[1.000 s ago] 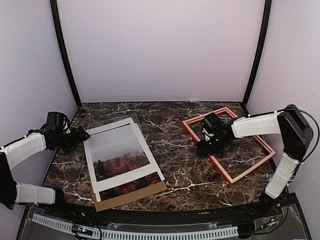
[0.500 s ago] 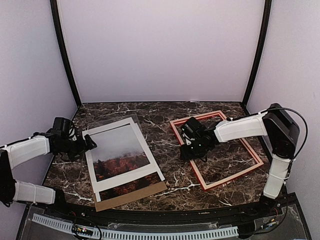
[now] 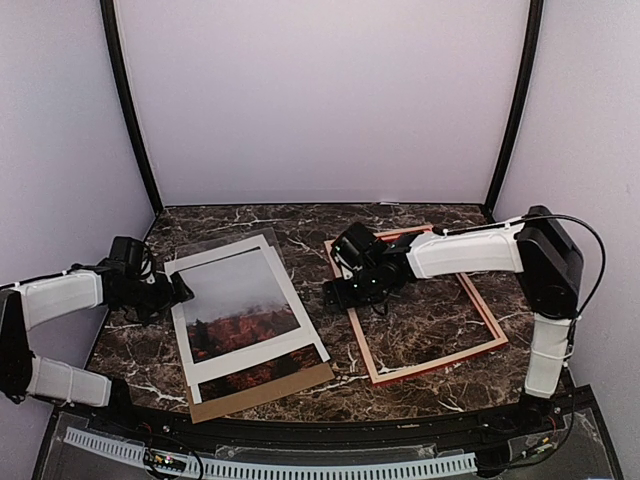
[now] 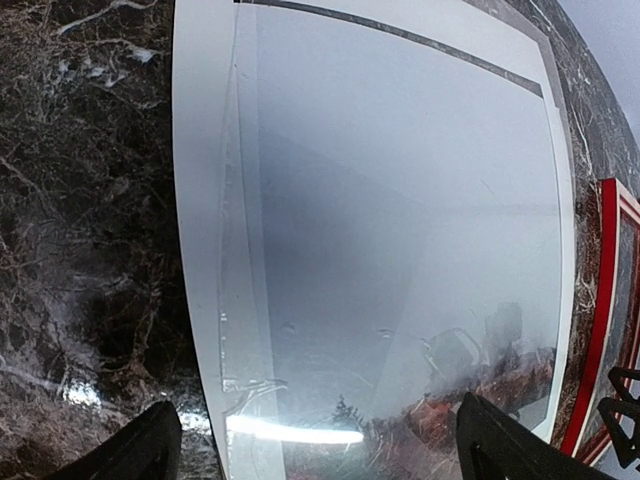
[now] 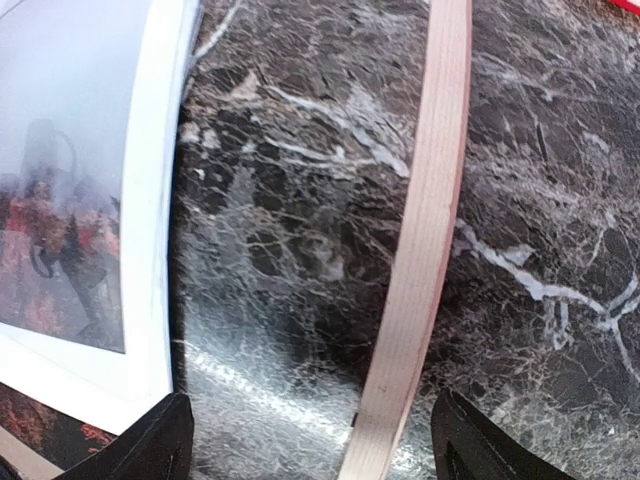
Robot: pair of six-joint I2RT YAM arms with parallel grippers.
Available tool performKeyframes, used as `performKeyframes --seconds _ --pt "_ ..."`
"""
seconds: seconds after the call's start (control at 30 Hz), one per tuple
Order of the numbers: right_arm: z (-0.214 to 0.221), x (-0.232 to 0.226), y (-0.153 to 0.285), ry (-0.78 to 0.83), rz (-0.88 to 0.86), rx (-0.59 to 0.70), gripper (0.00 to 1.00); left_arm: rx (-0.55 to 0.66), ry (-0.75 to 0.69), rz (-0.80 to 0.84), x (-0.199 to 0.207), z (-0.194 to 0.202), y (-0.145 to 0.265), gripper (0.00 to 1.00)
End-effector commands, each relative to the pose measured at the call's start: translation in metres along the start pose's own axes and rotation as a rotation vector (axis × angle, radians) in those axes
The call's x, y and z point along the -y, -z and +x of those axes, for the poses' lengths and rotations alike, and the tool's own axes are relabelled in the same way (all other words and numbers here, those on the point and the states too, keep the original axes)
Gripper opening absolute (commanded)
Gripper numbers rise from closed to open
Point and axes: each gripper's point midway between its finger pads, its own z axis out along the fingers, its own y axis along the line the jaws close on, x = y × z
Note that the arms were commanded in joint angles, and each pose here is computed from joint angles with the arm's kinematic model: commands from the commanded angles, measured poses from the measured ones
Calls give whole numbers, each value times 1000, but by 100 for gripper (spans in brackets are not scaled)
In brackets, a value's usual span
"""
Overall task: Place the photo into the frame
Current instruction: Move the frame body to the center of the board, then pick up the glass panel from the mat board.
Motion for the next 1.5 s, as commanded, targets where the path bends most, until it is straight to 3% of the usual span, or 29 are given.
performKeyframes --seconds 0.0,0.43,0.83,1.47 --pt "-40 -37 25 22 -133 114 83 10 -3 5 2 -3 -4 98" --pt "-70 -87 -29 -8 -297 80 83 28 -41 6 19 -36 -18 97" --pt "-67 -81 -64 -129 -349 25 83 28 -41 -46 15 -59 -36 97" --pt "-59 -80 -76 -272 -479 -29 78 -67 -29 19 17 -38 -55 88"
